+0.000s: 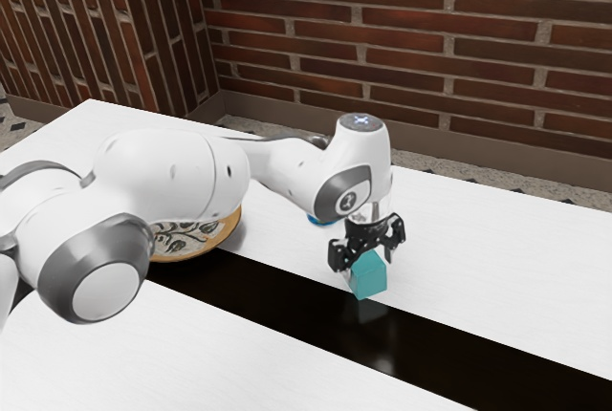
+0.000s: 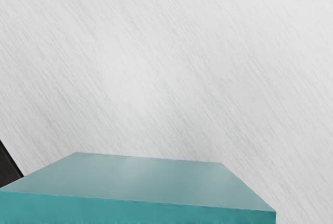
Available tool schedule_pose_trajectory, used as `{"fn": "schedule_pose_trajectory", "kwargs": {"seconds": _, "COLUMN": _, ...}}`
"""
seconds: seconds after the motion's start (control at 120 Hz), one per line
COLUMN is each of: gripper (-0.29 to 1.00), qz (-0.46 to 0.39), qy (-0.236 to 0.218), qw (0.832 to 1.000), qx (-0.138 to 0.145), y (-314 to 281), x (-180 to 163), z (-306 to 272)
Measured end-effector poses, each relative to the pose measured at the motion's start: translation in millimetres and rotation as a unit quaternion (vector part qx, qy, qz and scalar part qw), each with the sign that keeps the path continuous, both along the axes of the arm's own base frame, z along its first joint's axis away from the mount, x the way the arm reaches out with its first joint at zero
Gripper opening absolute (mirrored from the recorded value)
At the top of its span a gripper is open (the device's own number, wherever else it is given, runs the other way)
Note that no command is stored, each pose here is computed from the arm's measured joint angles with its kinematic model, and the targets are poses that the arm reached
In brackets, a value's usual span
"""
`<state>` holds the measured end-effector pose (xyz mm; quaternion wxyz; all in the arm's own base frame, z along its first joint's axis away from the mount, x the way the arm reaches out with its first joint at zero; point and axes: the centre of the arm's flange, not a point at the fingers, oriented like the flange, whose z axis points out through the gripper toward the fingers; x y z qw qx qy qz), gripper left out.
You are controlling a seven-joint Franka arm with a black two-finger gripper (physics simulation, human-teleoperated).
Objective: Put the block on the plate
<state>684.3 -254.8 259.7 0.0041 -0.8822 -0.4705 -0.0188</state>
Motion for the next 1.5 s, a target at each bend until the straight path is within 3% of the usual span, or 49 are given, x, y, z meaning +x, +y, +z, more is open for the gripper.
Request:
{"fn": "schedule_pose_trajectory", "kwargs": {"seconds": 0.2, "gripper": 0.70, "qz": 0.005, "qy": 0.001, "qw": 1.000, "qx": -0.001, "y": -2, "x": -1, "z": -6}}
{"fn": "schedule_pose_trajectory", "kwargs": {"seconds": 0.433, "gripper": 0.45, "qz": 0.007, "qy": -0.003, "qw": 1.000, "qx": 0.000, "y": -3, "x": 0, "z": -5}}
{"fn": "schedule_pose_trajectory", "kwargs": {"seconds": 0.808, "gripper": 0.42, "qz": 0.013, "qy": -0.024, "qw": 1.000, "qx": -0.009, "y": 5, "x": -4, "z": 47}}
{"fn": "schedule_pose_trajectory", "kwargs": {"seconds": 1.208, "gripper": 0.43, "qz": 0.132, "qy": -0.001, "qw": 0.991, "qx": -0.024, "y": 205, "x": -80, "z": 126}}
{"fn": "schedule_pose_trajectory", "kwargs": {"seconds": 1.5, "gripper": 0.42, "qz": 0.175, "qy": 0.010, "qw": 0.984, "qx": -0.022, "y": 347, "x": -79, "z": 117}}
